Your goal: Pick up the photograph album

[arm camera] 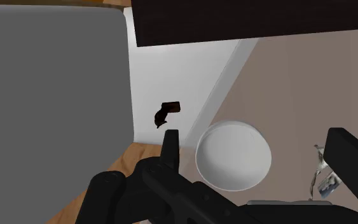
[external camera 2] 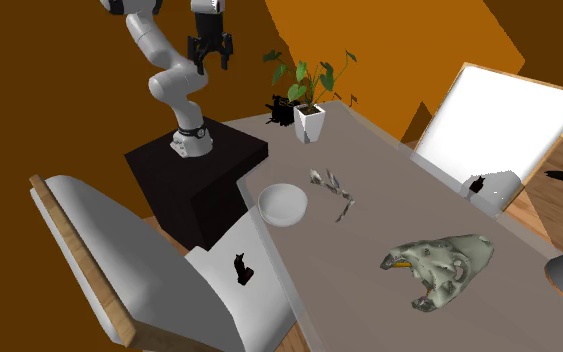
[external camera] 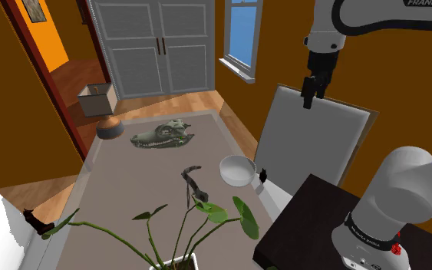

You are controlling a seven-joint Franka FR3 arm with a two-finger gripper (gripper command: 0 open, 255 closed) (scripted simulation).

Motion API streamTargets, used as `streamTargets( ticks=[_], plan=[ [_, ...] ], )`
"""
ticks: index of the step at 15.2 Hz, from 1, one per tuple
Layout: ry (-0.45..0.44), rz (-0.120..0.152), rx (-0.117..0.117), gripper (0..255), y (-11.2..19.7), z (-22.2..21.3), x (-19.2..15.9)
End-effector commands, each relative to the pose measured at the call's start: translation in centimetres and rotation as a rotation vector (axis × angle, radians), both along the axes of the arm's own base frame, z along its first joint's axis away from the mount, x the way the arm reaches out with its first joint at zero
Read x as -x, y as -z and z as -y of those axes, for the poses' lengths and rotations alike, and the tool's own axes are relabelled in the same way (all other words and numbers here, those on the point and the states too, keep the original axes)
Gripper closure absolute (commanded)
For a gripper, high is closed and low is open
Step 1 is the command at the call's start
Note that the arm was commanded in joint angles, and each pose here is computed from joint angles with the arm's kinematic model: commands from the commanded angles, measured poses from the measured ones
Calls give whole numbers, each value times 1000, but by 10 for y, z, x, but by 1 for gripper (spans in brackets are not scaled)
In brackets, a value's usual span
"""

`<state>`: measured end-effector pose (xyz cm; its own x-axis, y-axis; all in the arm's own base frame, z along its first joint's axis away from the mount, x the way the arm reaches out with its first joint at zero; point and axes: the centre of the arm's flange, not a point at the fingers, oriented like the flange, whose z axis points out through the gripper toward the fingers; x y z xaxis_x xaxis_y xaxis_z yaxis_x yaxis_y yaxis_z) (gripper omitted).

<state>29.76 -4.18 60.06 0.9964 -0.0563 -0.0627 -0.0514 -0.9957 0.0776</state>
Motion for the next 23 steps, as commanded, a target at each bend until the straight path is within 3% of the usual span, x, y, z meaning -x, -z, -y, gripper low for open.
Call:
streamTargets(
  ticks=[1, 23],
  plan=[
    [0, 0, 0, 0, 0, 0, 0],
    [-6, -18, -167, 0, 208, -58, -188]
  ],
)
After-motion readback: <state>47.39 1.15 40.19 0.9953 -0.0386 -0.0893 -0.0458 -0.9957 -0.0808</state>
